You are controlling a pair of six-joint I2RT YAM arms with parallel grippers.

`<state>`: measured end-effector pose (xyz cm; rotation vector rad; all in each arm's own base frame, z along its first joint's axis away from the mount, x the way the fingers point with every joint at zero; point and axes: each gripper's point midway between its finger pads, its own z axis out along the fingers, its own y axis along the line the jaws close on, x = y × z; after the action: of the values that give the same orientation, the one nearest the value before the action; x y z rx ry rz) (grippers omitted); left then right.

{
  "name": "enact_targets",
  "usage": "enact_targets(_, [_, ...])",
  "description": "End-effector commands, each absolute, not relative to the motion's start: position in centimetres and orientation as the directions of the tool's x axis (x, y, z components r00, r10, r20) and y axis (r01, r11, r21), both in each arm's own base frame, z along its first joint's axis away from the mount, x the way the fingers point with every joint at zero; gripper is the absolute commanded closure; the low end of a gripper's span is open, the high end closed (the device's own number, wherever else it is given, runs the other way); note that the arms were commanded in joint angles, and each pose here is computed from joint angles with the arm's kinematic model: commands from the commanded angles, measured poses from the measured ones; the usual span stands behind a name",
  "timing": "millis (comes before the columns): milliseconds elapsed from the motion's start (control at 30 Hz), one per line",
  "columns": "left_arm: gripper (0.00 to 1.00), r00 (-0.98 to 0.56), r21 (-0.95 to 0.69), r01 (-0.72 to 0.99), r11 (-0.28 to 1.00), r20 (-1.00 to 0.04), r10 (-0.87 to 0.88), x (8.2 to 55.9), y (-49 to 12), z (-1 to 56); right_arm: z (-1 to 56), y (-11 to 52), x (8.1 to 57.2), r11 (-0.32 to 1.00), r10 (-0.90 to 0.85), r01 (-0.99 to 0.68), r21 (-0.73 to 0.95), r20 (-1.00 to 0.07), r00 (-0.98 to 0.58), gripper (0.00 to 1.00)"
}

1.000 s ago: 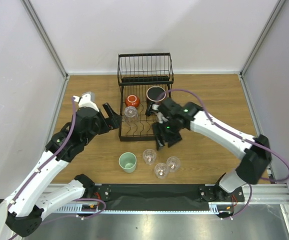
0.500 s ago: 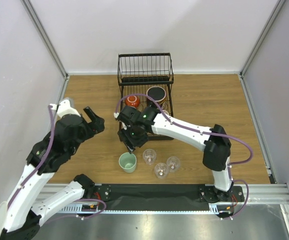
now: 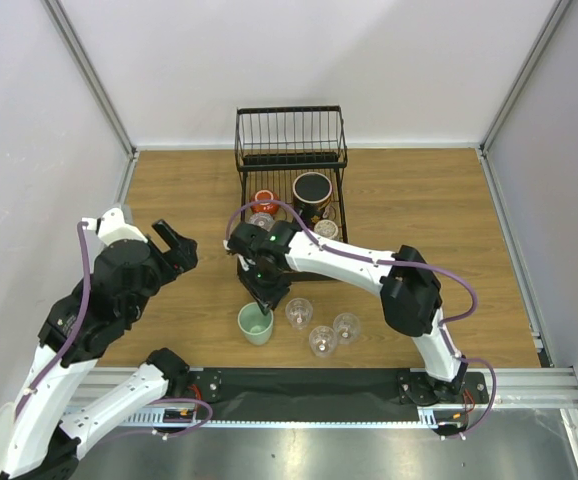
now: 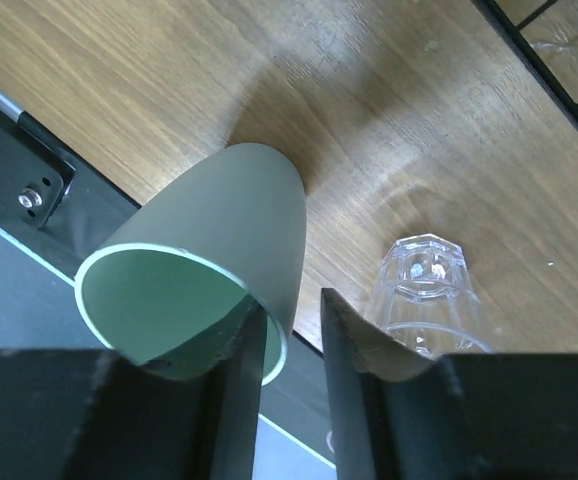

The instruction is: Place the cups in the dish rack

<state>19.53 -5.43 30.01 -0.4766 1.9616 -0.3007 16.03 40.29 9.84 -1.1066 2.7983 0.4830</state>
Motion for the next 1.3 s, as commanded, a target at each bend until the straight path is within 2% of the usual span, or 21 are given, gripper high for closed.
enact_targets(0, [0.11, -0.348, -0.399, -0.195, 0.896, -0.826, -0.444, 19.5, -4.8, 30.8, 11.2, 41.4, 16.1, 0.652, -0.667, -0.704, 0.28, -0.23, -0.709, 0.7])
enact_targets(100, [0.11, -0.348, -0.405, -0.187, 0.895, -0.825, -0.446, 19.6, -5.0, 31.1, 11.7, 41.5, 15.8, 0.639, -0.676, -0.711, 0.293, -0.226, -0.701, 0.88])
enact_targets(133, [0.11, -0.343, -0.412, -0.183, 0.893, -0.824, -0.451, 19.7, -5.0, 31.3, 11.9, 41.5, 15.7, 0.629, -0.683, -0.72, 0.294, -0.233, -0.692, 0.99])
enact_targets(167, [0.1, -0.346, -0.418, -0.172, 0.892, -0.822, -0.452, 19.7, -5.3, 31.5, 12.4, 41.5, 15.9, 0.624, -0.682, -0.723, 0.296, -0.245, -0.689, 1.0])
enact_targets(300, [0.04, -0.32, -0.46, -0.096, 0.883, -0.825, -0.465, 20.1, -6.5, 33.6, 15.9, 41.6, 16.6, 0.596, -0.648, -0.725, 0.347, -0.325, -0.688, 1.0])
enact_targets(400, [0.0, -0.282, -0.509, -0.026, 0.86, -0.822, -0.495, 20.2, -7.3, 36.0, 20.9, 40.9, 18.2, 0.584, -0.555, -0.708, 0.397, -0.442, -0.705, 1.0])
enact_targets(467, [0.0, -0.249, -0.556, 0.02, 0.831, -0.808, -0.534, 20.7, -8.2, 38.0, 25.3, 39.8, 19.2, 0.566, -0.453, -0.698, 0.438, -0.542, -0.708, 1.0])
enact_targets(500, [0.01, -0.248, -0.585, 0.041, 0.81, -0.792, -0.559, 20.8, -8.8, 38.7, 26.7, 39.4, 19.3, 0.55, -0.411, -0.683, 0.48, -0.556, -0.722, 1.0])
enact_targets(533, [0.0, -0.228, -0.62, 0.055, 0.783, -0.771, -0.594, 21.0, -9.0, 40.0, 29.0, 38.7, 21.3, 0.542, -0.321, -0.675, 0.501, -0.619, -0.717, 1.0])
enact_targets(600, [0.0, -0.237, -0.678, 0.052, 0.733, -0.722, -0.65, 21.6, -10.0, 40.9, 32.4, 36.2, 21.1, 0.498, -0.216, -0.668, 0.554, -0.666, -0.714, 1.0])
enact_targets(633, [0.0, -0.252, -0.702, 0.081, 0.708, -0.701, -0.667, 21.6, -10.8, 41.7, 34.6, 35.0, 23.3, 0.491, -0.098, -0.644, 0.587, -0.698, -0.71, 1.0])
enact_targets(667, [0.0, -0.248, -0.727, 0.113, 0.677, -0.681, -0.689, 21.8, -11.4, 42.8, 34.2, 34.1, 23.6, 0.489, -0.062, -0.62, 0.613, -0.685, -0.726, 1.0])
enact_targets(767, [0.0, -0.285, -0.8, 0.147, 0.582, -0.598, -0.749, 22.4, -13.4, 44.0, 39.0, 30.8, 24.1, 0.415, 0.105, -0.627, 0.659, -0.719, -0.687, 1.0])
enact_targets(867, [0.0, -0.353, -0.889, 0.117, 0.442, -0.453, -0.819, 23.0, -15.5, 43.5, 41.3, 28.8, 24.0, 0.372, 0.207, -0.626, 0.685, -0.719, -0.664, 1.0])
enact_targets(900, [0.0, -0.365, -0.939, 0.152, 0.308, -0.343, -0.865, 23.1, -16.3, 45.3, 40.9, 28.6, 24.0, 0.361, 0.218, -0.615, 0.701, -0.704, -0.676, 1.0])
enact_targets(933, [0.0, -0.397, -0.953, 0.143, 0.267, -0.302, -0.867, 23.5, -17.3, 43.6, 42.6, 28.2, 23.6, 0.331, 0.257, -0.645, 0.689, -0.723, -0.641, 1.0])
enact_targets(1000, [0.01, -0.453, -0.973, 0.214, 0.083, -0.174, -0.874, 23.4, -18.9, 45.6, 43.8, 27.6, 23.5, 0.294, 0.309, -0.65, 0.7, -0.714, -0.629, 1.0])
enact_targets(1067, [0.0, -0.511, -0.978, 0.2, 0.059, -0.156, -0.846, 23.9, -20.6, 43.9, 43.8, 27.3, 23.2, 0.272, 0.321, -0.634, 0.724, -0.689, -0.649, 1.0])
enact_targets(1200, [0.0, -0.54, -0.966, 0.248, 0.078, -0.205, -0.817, 24.5, -22.6, 44.3, 44.5, 27.0, 23.3, 0.235, 0.34, -0.644, 0.728, -0.682, -0.647, 1.0])
enact_targets(1267, [0.0, -0.55, -0.955, 0.297, 0.017, -0.185, -0.814, 24.1, -23.2, 45.3, 44.2, 27.0, 23.5, 0.234, 0.335, -0.636, 0.735, -0.675, -0.657, 1.0])
